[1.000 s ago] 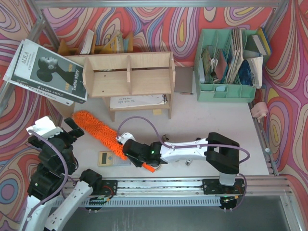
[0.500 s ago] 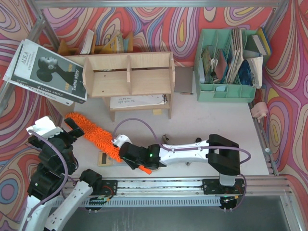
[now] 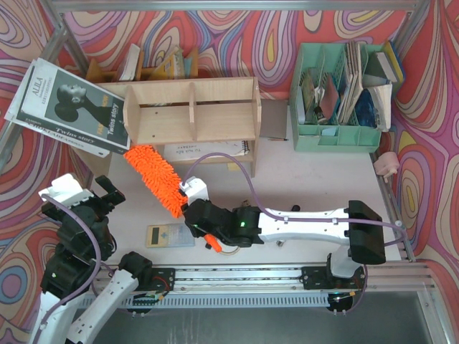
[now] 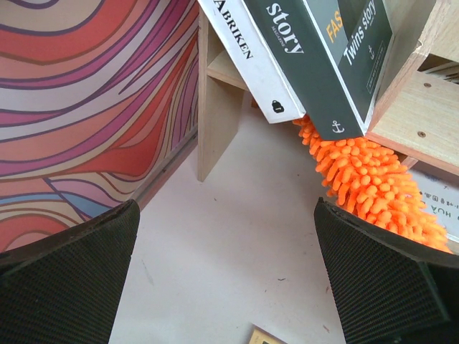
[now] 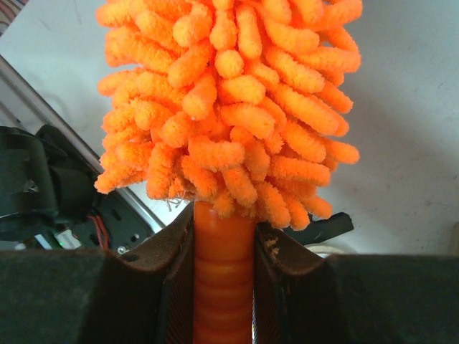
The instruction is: Dust the bookshelf with a duster
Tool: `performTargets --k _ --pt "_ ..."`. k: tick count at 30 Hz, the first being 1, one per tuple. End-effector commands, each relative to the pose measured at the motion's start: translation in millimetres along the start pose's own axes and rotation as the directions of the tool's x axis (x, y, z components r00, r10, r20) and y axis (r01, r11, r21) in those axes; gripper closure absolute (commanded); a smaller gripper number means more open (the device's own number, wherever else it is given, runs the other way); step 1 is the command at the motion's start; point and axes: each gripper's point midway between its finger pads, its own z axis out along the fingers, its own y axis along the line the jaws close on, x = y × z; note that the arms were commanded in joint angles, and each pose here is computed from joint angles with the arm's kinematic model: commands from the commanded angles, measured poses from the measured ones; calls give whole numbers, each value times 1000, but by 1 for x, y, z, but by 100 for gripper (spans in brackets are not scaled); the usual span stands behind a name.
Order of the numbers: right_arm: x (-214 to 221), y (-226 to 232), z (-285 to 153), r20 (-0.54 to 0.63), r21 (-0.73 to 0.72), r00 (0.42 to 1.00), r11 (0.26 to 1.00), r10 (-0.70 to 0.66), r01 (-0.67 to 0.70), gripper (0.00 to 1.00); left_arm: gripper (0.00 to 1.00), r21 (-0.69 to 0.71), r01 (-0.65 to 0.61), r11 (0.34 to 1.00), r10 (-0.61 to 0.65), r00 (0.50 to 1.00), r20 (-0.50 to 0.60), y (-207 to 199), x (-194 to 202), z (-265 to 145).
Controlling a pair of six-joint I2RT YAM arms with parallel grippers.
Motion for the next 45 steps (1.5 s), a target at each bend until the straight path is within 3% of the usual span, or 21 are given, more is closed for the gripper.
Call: performTargets --k 1,9,14,21,28,35,45 --pt "-40 17 -6 109 -6 986 992 125 -125 100 2 0 18 1000 -18 1000 17 2 -2 -1" --pt "-44 29 9 79 56 973 973 217 -222 100 1 4 38 999 -38 999 29 5 -4 -4" --pt "-20 12 21 46 178 966 949 255 -260 100 1 35 40 999 -41 999 24 0 -4 -5" --pt "-10 3 16 44 205 956 934 290 -293 100 1 35 39 999 -39 999 23 0 -4 -5" --pt "11 11 33 -44 206 964 946 263 -249 100 1 30 42 999 -43 999 26 1 -4 -5" --pt "38 -2 44 -148 232 935 931 321 -283 100 1 30 33 999 -33 999 20 0 -3 -4" --pt "-4 13 30 -26 133 977 969 212 -207 100 1 23 35 999 -35 999 24 2 -3 -4"
